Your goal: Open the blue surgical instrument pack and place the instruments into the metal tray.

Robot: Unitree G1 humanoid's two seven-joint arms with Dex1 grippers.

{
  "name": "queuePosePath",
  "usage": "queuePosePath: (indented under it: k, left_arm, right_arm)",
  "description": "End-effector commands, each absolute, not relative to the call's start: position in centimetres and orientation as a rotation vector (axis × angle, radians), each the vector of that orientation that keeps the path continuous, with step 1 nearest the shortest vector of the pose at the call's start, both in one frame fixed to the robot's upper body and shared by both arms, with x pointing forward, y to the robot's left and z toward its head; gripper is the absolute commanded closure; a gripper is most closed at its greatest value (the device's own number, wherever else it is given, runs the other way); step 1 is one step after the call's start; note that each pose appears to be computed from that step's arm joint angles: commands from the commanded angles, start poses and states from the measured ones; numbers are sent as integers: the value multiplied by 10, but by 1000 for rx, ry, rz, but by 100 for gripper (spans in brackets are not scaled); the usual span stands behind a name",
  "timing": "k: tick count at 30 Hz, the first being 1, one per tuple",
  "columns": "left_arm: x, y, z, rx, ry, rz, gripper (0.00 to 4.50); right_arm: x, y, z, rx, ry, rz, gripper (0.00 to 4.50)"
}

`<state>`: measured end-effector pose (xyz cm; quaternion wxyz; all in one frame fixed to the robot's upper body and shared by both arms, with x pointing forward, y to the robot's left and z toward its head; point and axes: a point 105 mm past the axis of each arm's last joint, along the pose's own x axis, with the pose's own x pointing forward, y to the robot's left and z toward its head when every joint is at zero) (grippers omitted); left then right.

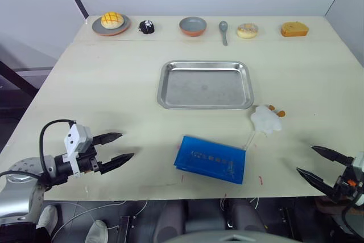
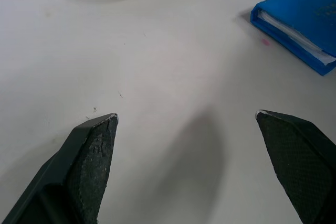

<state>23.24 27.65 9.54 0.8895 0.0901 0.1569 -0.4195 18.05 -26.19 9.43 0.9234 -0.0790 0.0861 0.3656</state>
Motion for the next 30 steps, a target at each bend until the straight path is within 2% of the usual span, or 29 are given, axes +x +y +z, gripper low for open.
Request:
queuePosePath:
  k: [1, 6, 14, 22, 25, 26, 28, 29, 30]
  left_arm:
    - [232, 275, 101, 209, 308, -901, 3]
    - [230, 268, 97, 127, 329, -954, 3]
    - [236, 263, 99, 135, 311, -1013, 3]
    - [250, 244, 102, 167, 295, -1137, 3]
    - [251, 234, 101, 176, 297, -1200, 77]
    - [252, 231, 100, 176, 296, -1217, 132]
    - [254, 222, 99, 164, 282, -1253, 199]
    - [255, 219, 99, 161, 278, -1267, 237]
    - [256, 216, 97, 167, 278, -1286, 301]
  right_arm:
    - [179, -266, 102, -182, 148, 760, 0]
    - [178, -266, 99, -180, 158, 780, 0]
    - [178, -264, 100, -190, 147, 782, 0]
    - [178, -234, 101, -177, 132, 881, 0]
    - [180, -225, 102, -171, 129, 901, 0]
    - [181, -222, 101, -172, 129, 908, 0]
    - [183, -215, 100, -163, 130, 926, 0]
    - [183, -213, 99, -159, 132, 934, 51]
    - [183, -210, 96, -157, 141, 942, 93]
